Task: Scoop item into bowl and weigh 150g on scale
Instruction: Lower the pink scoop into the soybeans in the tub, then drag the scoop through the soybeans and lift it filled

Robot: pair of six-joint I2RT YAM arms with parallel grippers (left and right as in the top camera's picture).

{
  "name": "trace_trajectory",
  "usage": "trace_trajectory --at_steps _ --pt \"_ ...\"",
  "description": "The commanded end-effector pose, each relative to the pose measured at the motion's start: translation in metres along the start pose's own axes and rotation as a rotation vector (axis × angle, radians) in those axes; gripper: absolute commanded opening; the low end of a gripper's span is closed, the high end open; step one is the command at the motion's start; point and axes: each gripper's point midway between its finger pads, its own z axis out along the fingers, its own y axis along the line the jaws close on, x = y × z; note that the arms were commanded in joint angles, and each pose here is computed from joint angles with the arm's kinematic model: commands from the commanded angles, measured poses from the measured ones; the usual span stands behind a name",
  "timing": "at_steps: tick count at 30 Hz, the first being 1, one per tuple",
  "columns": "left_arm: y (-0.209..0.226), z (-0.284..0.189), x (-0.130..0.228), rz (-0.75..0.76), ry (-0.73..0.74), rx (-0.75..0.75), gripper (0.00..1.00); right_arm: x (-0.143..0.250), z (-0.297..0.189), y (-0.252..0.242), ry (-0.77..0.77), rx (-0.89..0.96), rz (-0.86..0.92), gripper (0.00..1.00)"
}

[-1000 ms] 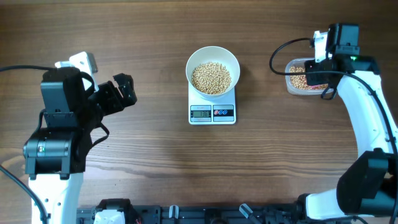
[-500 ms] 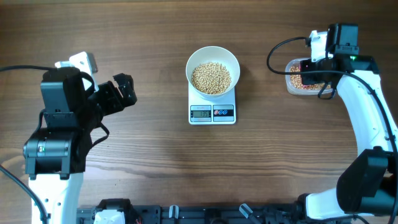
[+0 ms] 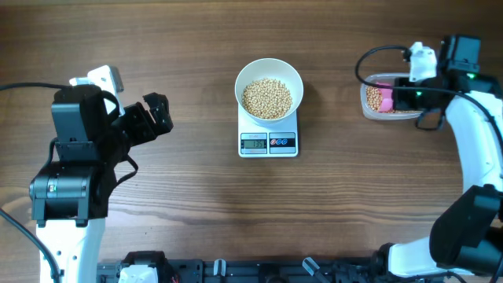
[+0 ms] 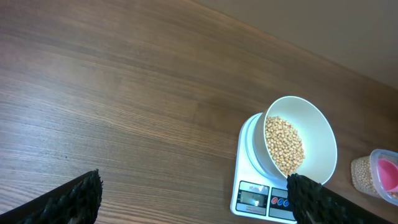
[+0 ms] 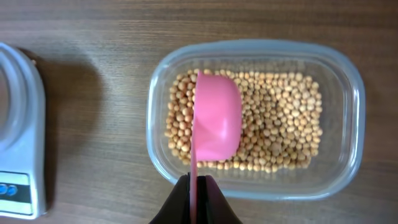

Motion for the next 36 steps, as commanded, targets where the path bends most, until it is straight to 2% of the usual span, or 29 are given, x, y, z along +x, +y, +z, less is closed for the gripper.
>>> trace_trajectory --at_steps 1,15,19,23,36 --pt "0.001 -0.003 -0.007 0.011 -0.019 -0.008 1.00 0.004 0.002 0.008 -0.003 -0.133 0.067 0.04" --pt "0.001 -0.003 -0.007 0.011 -0.018 -0.008 1.00 0.010 -0.002 -0.025 -0.012 -0.181 0.335 0.04" --pt "0.001 -0.003 -0.007 0.011 -0.019 -0.008 1.00 0.008 -0.005 -0.027 -0.037 -0.286 0.398 0.04" --pt "0.001 -0.003 -0.007 0.010 -0.019 -0.008 1.00 0.009 -0.009 -0.038 -0.049 -0.297 0.474 0.04" --pt "0.001 -0.003 -0.007 0.010 -0.019 -0.008 1.00 0.010 -0.029 -0.053 -0.106 -0.414 0.581 0.04"
